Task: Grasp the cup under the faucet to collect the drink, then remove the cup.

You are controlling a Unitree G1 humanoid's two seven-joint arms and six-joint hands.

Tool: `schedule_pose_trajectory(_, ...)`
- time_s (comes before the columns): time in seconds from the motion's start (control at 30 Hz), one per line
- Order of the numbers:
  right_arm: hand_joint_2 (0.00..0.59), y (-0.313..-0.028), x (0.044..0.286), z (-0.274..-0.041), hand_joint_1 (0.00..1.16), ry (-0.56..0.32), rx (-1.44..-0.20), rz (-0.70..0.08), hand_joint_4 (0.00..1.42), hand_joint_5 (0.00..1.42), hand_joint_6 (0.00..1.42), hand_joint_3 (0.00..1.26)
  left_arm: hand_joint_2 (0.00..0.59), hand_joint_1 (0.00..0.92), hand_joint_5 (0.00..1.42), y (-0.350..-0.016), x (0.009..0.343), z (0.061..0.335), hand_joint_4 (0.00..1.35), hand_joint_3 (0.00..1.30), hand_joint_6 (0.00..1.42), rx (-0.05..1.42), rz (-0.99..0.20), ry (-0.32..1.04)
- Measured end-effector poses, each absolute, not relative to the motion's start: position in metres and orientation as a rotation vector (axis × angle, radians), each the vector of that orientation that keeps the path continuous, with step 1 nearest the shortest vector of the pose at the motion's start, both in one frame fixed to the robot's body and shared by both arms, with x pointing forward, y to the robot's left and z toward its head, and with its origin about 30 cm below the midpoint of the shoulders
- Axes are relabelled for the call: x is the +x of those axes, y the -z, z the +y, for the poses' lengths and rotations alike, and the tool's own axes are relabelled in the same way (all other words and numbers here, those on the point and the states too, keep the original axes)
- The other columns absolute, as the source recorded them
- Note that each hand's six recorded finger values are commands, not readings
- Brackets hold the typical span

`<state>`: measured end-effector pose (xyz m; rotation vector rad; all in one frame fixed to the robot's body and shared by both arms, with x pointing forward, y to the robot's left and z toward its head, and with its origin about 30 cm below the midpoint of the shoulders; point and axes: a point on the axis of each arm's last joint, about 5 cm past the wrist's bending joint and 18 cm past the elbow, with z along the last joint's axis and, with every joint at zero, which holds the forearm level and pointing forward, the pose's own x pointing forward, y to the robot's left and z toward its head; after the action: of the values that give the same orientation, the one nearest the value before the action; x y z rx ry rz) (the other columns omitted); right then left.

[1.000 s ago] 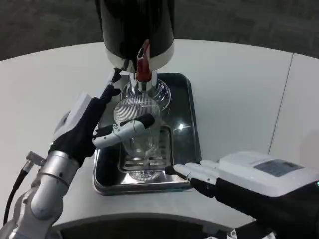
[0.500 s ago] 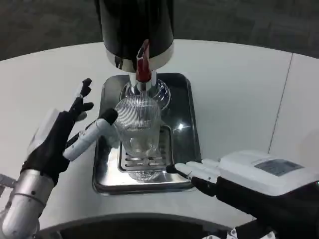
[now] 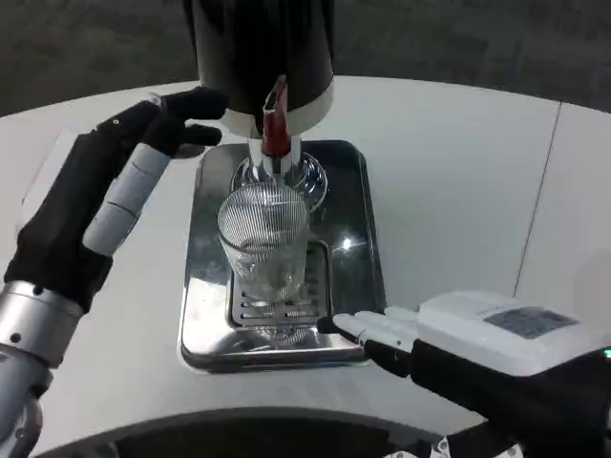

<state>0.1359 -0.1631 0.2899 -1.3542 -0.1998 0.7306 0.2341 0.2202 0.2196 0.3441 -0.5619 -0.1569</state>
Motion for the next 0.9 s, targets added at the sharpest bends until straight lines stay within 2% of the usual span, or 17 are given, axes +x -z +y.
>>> schedule_pose_trajectory(0.27,0.446,-0.288,0.135,-0.164,0.44,-0.727,-1.343,-0.192,0.0,0.0,0.0,0.0,0.092,0.0,0.33,-0.232,0.236,0.215,0.26,0.38,0.28,0.325,-0.602,0.192)
schedule_pose_trajectory(0.37,0.448,-0.288,0.135,-0.164,0.45,-0.724,-1.343,-0.192,0.0,0.0,0.0,0.0,0.089,0.0,0.28,-0.239,0.239,0.212,0.19,0.31,0.23,0.323,-0.628,0.211)
schedule_pose_trajectory(0.9,0.454,-0.288,0.135,-0.165,0.45,-0.722,-1.343,-0.19,0.0,0.0,0.0,0.0,0.088,0.0,0.22,-0.255,0.249,0.2,0.14,0.18,0.16,0.355,-0.639,0.347)
